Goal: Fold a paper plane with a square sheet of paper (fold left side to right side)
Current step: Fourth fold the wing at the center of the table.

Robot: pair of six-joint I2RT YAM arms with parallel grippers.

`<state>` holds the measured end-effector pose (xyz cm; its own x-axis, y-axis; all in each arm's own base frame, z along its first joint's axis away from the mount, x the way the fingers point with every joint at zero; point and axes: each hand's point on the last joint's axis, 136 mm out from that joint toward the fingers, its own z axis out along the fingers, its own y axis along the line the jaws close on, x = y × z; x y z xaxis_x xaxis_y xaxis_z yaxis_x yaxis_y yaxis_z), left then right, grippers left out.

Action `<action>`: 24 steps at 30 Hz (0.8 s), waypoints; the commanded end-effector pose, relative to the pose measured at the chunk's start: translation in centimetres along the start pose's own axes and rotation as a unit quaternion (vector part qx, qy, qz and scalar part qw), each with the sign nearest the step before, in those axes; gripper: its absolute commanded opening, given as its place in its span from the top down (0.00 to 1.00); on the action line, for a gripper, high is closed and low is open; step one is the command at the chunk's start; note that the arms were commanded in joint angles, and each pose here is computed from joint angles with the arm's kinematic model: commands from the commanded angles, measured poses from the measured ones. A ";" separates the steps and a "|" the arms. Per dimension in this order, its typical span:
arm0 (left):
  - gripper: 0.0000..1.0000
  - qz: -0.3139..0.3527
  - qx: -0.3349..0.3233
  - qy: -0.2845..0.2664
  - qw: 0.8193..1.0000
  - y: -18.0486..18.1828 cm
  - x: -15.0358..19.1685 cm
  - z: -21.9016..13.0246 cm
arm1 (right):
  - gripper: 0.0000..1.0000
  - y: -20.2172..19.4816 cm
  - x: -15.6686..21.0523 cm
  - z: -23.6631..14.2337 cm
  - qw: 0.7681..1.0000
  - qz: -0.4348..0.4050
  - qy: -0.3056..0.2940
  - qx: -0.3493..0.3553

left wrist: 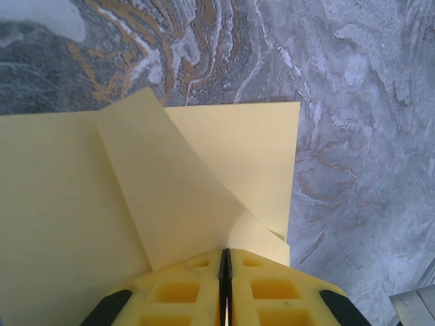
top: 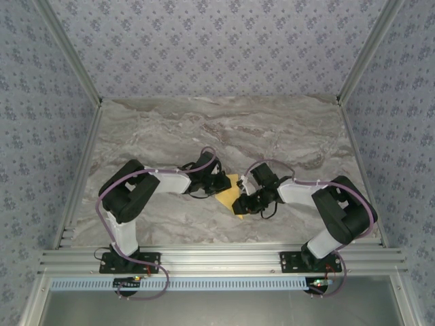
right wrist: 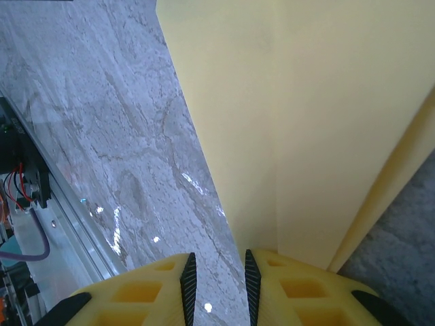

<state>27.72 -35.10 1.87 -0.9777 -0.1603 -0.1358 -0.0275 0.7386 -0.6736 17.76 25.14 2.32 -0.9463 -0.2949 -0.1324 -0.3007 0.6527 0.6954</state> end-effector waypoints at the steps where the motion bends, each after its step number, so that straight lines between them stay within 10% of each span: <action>1: 0.90 -0.025 -0.094 0.035 0.995 5.9 2.7 1.0 | 0.70 -0.6 3.0 0.4 0.999 0.026 0.046 0.006; 24: 0.91 -0.031 -0.104 0.035 0.994 6.4 2.7 1.0 | 0.76 -1.0 6.8 -0.6 0.995 0.040 0.086 0.015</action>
<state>27.66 -35.13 1.86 -0.9781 -0.1590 -0.1347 -0.0274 0.7387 -0.6735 14.51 23.71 1.83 -0.9404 -0.3340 -0.0631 -0.2811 0.6597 0.6970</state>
